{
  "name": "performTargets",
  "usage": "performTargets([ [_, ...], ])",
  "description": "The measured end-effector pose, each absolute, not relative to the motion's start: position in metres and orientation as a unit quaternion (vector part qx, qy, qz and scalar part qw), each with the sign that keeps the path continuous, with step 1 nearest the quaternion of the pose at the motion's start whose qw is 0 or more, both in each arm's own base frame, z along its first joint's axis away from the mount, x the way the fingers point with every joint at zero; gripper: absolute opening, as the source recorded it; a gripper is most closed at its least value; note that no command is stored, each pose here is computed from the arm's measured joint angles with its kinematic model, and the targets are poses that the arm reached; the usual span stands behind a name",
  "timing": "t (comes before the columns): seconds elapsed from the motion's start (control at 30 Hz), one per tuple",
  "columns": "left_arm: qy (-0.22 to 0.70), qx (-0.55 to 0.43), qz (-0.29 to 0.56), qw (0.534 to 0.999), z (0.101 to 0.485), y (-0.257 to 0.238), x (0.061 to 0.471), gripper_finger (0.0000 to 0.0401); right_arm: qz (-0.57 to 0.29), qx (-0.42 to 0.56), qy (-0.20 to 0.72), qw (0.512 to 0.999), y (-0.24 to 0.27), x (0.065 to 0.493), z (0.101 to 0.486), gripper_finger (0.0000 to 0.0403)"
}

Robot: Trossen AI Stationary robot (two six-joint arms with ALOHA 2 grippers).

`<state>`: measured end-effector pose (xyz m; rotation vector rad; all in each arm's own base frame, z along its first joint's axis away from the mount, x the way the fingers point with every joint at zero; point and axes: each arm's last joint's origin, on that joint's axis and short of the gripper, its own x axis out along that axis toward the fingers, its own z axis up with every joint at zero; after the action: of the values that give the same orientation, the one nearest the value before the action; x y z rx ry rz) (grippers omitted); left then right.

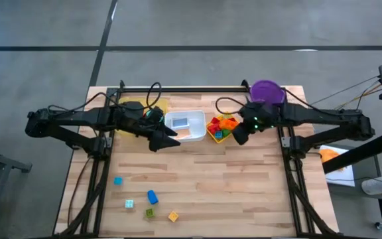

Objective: Pick & Place Toys
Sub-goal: Put the blue game piece into the yellow bin

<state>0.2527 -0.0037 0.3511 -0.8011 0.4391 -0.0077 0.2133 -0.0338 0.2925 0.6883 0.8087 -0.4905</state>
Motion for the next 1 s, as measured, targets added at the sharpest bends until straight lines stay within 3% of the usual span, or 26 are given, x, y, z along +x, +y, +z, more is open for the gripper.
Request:
performTargets([
  [0.1, 0.239, -0.393, -0.004, 0.888, 0.347, -0.008, 0.251, 0.0392, -0.213, 0.304, 0.360, 0.856, -0.019, 0.210, 0.307, 0.0017],
  [0.17, 0.261, -0.391, -0.005, 0.882, 0.343, -0.013, 0.249, 0.0392, -0.202, 0.296, 0.349, 0.866, -0.011, 0.207, 0.314, 0.0013],
  [0.5, 0.388, -0.357, -0.023, 0.850, 0.323, -0.056, 0.235, 0.0392, -0.193, 0.284, 0.335, 0.877, -0.001, 0.205, 0.325, 0.0050],
  [0.6, 0.444, -0.406, 0.020, 0.799, 0.308, -0.070, 0.236, 0.0392, -0.193, 0.285, 0.333, 0.878, -0.001, 0.205, 0.326, 0.0061],
  [0.8, 0.510, -0.551, 0.180, 0.635, 0.274, -0.104, 0.243, 0.0392, -0.195, 0.285, 0.332, 0.878, -0.002, 0.204, 0.326, 0.0068],
  [1.0, 0.466, -0.601, 0.300, 0.576, 0.246, -0.134, 0.251, 0.0392, -0.195, 0.255, 0.334, 0.886, -0.002, 0.204, 0.326, 0.0068],
])
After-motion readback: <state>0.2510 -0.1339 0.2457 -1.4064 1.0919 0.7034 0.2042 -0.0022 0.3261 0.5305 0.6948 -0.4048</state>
